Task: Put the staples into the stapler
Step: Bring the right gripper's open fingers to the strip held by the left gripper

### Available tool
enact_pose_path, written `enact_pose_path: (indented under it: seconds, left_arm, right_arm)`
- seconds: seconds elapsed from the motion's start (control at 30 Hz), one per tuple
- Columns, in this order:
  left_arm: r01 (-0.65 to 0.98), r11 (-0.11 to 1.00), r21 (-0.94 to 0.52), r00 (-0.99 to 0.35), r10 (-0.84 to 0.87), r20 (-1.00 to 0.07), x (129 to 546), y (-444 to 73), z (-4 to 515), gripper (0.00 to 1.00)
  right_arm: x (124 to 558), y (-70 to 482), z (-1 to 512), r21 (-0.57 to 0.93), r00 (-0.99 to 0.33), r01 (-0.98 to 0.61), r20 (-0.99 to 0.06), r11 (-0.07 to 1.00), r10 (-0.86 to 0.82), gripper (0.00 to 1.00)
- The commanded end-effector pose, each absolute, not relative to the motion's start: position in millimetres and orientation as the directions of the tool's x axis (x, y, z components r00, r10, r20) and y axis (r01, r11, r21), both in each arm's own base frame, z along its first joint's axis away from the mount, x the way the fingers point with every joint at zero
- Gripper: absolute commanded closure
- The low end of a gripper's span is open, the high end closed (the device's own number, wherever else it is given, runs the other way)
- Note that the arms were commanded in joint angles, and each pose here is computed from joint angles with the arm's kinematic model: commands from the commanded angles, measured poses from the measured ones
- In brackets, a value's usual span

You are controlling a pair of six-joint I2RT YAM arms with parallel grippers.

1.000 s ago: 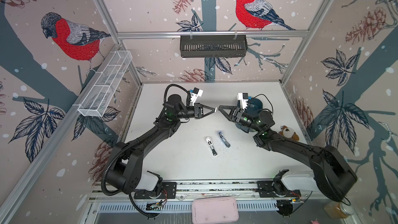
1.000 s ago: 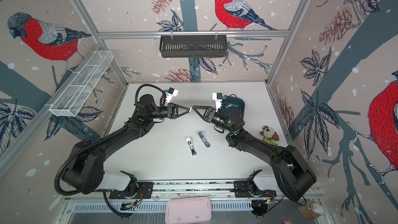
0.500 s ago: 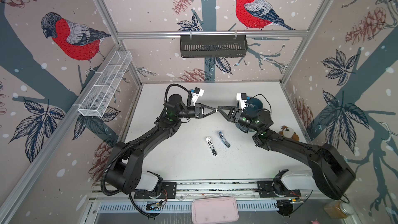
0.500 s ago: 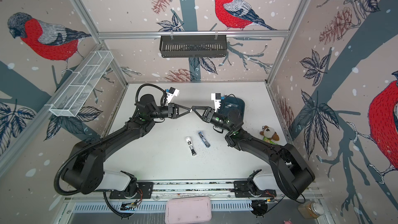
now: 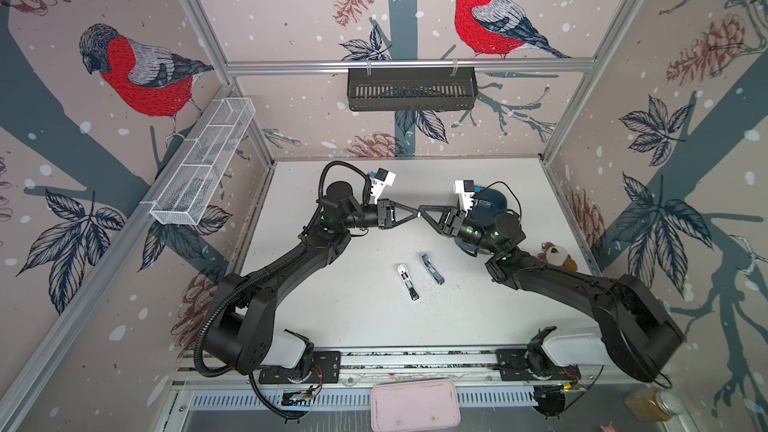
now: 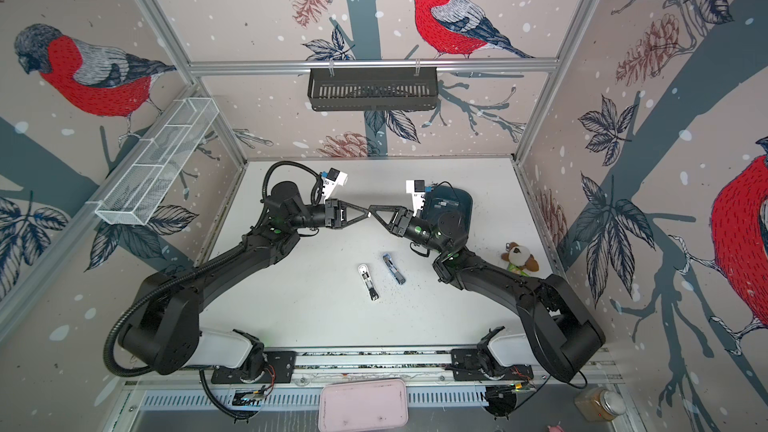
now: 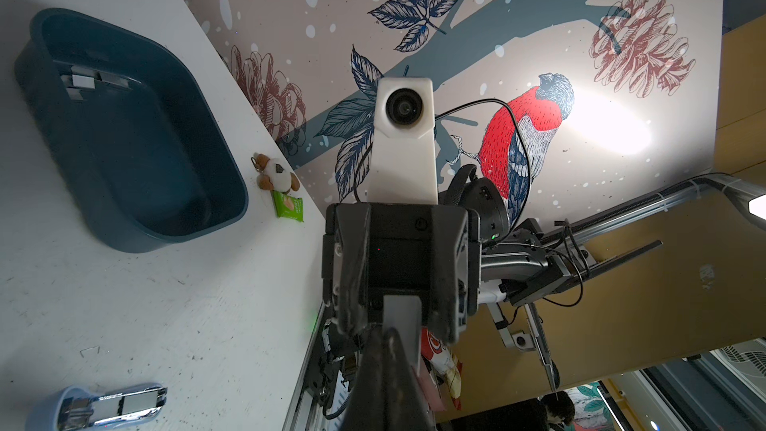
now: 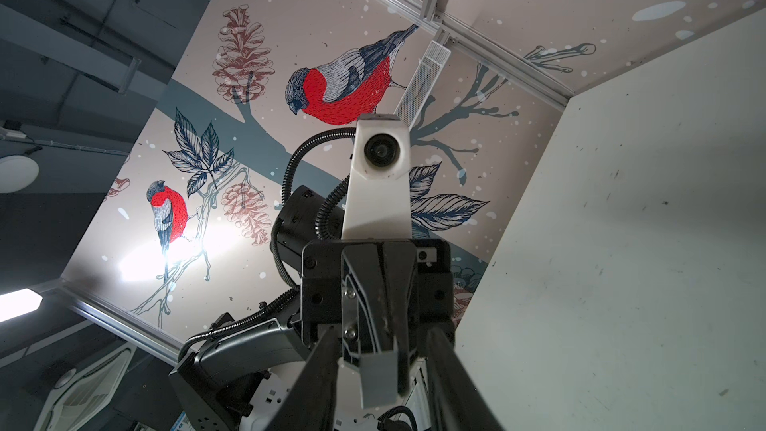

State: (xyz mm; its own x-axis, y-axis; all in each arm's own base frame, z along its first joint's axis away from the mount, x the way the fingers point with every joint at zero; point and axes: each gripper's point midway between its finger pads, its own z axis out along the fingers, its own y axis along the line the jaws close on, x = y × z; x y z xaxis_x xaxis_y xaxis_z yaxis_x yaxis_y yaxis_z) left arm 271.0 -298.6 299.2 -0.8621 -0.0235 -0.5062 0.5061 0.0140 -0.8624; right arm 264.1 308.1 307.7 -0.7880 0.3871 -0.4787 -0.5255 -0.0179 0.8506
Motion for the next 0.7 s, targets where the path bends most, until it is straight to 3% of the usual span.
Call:
enact_pose_path:
  seconds: [0.0, 0.67]
  left_arm:
    - [0.545, -0.009, -0.838, -0.839, -0.013, -0.545, 266.3, -298.8, 307.0, 1.00]
    - [0.543, -0.002, -0.840, -0.840, -0.014, -0.543, 268.3, -299.1, 304.9, 1.00]
  right_arm:
    - [260.3, 307.2, 321.4, 0.825, -0.770, -0.563, -0.499, -0.055, 0.398, 0.65]
    - [262.2, 305.7, 318.3, 0.825, -0.765, -0.564, -0.502, -0.043, 0.403, 0.77]
